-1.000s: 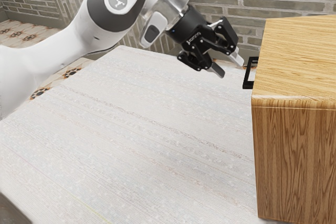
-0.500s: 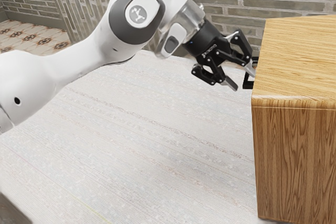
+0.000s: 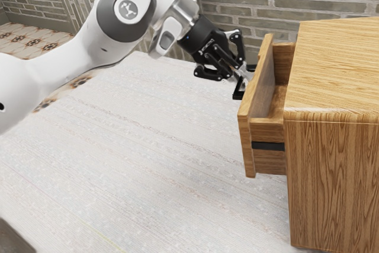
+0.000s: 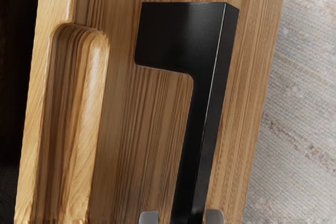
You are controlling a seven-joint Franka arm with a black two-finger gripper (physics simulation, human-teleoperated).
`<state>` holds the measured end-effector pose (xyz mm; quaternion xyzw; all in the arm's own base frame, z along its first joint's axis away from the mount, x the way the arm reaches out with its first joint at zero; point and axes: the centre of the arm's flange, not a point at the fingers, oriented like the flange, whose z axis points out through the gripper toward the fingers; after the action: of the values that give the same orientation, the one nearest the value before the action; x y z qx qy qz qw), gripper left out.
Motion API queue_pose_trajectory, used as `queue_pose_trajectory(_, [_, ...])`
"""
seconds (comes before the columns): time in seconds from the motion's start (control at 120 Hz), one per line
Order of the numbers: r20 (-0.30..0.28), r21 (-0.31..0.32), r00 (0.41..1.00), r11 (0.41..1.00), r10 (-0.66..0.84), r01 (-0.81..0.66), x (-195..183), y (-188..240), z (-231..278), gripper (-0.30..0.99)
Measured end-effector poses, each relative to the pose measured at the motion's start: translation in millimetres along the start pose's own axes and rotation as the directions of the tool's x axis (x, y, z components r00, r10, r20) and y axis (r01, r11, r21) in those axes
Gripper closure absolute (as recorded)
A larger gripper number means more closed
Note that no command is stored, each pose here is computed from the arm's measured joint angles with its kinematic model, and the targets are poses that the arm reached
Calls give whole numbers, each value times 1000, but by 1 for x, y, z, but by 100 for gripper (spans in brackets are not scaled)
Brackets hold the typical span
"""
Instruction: Pull the drawer handle with one arm to open the drawer
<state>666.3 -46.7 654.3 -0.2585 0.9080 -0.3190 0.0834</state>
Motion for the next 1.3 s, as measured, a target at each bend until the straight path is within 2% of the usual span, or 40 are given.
queue_pose_trajectory(0.175, [-6,-1,1000,1000,-25,25,-6,13,-10,78])
queue_pose_trajectory(0.392, [-28,-61,999,998,-26,24,21,16,-4,78])
queue_pose_trajectory(0.525, [-13,-83,999,996,-45,43,23,27,-13,78])
queue_pose_trajectory(0.933, [-50,-19,996,997,-75,74,21,55,-45,78])
queue_pose_trajectory(1.025, [-45,-25,996,997,-76,75,20,59,-48,79])
queue_pose_trajectory(1.192, [-2,-97,1000,995,-14,14,21,61,-49,78])
queue_pose_trajectory(1.3, [16,-103,1000,995,15,-13,21,66,-64,76])
